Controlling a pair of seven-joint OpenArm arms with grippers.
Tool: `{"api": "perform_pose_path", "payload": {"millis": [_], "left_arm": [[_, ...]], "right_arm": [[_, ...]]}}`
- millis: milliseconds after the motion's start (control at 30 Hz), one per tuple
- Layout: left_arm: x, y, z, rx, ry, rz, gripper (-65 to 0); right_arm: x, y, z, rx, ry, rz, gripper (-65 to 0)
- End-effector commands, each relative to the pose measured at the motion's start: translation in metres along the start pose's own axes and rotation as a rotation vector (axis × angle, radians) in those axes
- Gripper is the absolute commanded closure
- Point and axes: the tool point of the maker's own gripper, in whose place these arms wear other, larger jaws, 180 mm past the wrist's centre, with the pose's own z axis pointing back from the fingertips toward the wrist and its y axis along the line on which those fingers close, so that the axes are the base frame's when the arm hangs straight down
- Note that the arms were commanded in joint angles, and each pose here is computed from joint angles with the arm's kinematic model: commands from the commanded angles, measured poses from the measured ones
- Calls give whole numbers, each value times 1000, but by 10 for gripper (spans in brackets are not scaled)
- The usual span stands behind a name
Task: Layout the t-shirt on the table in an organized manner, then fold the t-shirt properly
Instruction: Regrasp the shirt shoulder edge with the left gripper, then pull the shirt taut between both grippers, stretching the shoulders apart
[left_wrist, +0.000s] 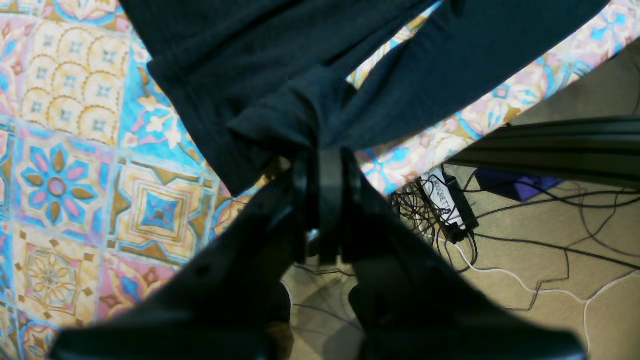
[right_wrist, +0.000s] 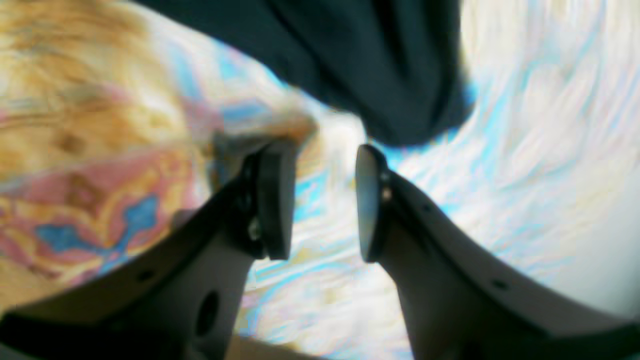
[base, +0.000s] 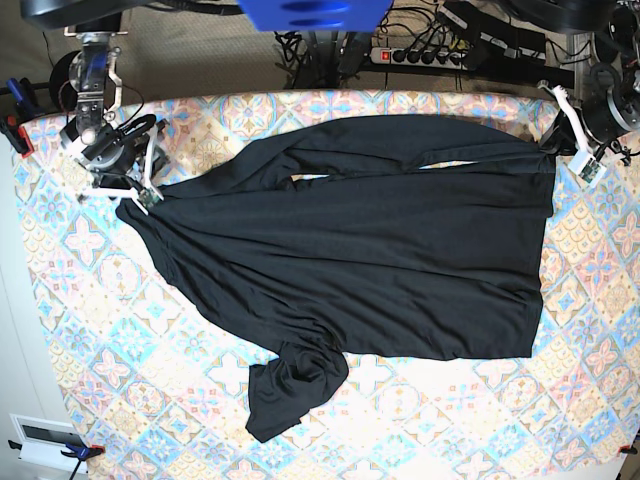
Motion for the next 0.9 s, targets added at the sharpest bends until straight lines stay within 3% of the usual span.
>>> {"api": "perform_pose_path", "payload": {"millis": [0,300,467,633,867], "left_arm": [[7,2,4,3,-19,-17,0],[7,2,4,2,-18,-17,0],[8,1,3,1,-21,-17,0],[8,1,3,1,-21,-17,0],[8,1,3,1,-21,-17,0]], "right_arm": [[10,0,6,-1,-44,32,-193],[23,41,2,105,-96,143,-191],[53,36,-4,101,-150,180,-191],[53,38,-15,116,-130,194,-191],[38,45,-27,82,-35,322,-191]]}}
